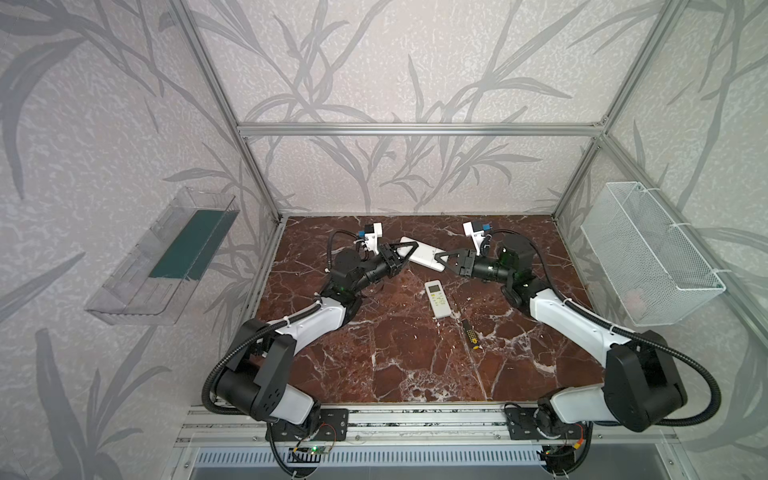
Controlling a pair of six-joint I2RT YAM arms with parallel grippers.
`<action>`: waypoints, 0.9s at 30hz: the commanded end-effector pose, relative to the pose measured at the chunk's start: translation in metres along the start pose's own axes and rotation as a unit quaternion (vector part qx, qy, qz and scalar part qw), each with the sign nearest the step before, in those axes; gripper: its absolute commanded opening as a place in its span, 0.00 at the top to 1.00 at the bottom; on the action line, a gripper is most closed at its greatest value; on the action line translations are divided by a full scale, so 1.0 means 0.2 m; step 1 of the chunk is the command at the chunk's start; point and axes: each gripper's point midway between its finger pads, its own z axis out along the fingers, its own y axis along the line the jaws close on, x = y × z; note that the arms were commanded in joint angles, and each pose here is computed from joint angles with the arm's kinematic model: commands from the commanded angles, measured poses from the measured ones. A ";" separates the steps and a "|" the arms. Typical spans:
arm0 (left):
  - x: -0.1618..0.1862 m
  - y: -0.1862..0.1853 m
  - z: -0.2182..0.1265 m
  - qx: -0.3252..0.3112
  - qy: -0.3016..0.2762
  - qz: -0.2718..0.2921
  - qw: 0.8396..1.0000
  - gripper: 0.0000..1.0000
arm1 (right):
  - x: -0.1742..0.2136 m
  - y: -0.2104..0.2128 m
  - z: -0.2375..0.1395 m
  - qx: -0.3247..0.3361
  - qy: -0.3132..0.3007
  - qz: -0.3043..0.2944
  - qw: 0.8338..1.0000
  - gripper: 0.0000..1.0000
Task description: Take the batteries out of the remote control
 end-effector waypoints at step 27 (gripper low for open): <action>-0.08 -0.19 -0.05 0.050 -0.029 0.022 0.998 1.00 | 0.01 -0.26 -0.17 0.192 -0.009 -0.019 0.981 0.52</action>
